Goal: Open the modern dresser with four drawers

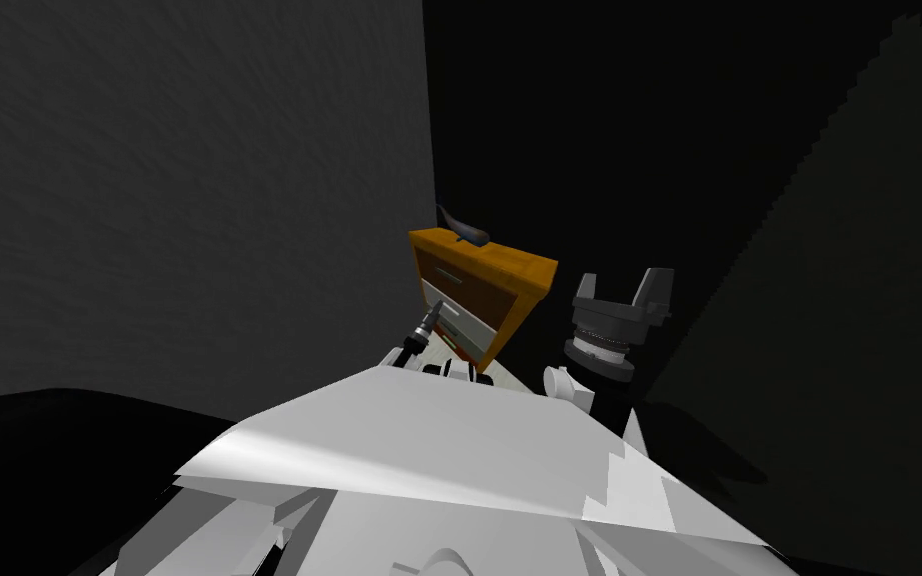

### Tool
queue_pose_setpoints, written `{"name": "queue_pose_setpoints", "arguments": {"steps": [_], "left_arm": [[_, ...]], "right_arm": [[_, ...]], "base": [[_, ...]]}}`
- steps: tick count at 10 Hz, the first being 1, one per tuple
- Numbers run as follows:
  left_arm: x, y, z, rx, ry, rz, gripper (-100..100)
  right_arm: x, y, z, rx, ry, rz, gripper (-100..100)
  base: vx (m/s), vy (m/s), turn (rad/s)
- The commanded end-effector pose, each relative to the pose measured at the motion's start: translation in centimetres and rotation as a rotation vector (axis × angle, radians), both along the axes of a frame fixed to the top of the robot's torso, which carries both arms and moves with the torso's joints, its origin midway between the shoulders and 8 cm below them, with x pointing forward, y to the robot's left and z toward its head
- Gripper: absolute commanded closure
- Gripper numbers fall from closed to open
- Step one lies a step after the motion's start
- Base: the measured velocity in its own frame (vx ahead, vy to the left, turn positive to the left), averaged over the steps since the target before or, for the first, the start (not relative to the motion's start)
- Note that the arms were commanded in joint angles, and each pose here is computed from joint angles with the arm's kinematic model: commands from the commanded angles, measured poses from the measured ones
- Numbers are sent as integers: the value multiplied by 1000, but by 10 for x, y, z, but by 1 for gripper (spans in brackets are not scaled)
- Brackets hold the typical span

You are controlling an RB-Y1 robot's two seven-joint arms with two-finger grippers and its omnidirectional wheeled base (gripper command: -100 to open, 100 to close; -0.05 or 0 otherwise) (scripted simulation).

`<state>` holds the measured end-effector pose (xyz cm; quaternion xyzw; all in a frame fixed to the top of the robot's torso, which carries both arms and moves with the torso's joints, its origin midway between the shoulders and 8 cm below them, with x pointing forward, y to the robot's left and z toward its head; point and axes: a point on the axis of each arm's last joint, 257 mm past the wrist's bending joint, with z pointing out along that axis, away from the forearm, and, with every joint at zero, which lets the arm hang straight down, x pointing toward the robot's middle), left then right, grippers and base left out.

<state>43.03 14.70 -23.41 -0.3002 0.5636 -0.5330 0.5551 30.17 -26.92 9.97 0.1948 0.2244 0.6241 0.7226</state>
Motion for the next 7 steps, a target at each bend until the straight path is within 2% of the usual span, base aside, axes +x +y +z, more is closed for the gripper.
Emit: {"name": "queue_pose_setpoints", "arguments": {"steps": [1, 4, 7], "left_arm": [[5, -14, -28, 33, 57, -26, -100], [4, -25, -65, 83, 126, -57, -100], [2, -32, -94, 130, 180, -84, -100]], "right_arm": [[0, 0, 0, 0, 0, 0, 0], [0, 0, 0, 0, 0, 0, 0], [0, 0, 0, 0, 0, 0, 0]], "base": [[22, 33, -103], [20, 32, -96], [19, 30, -92]]}}
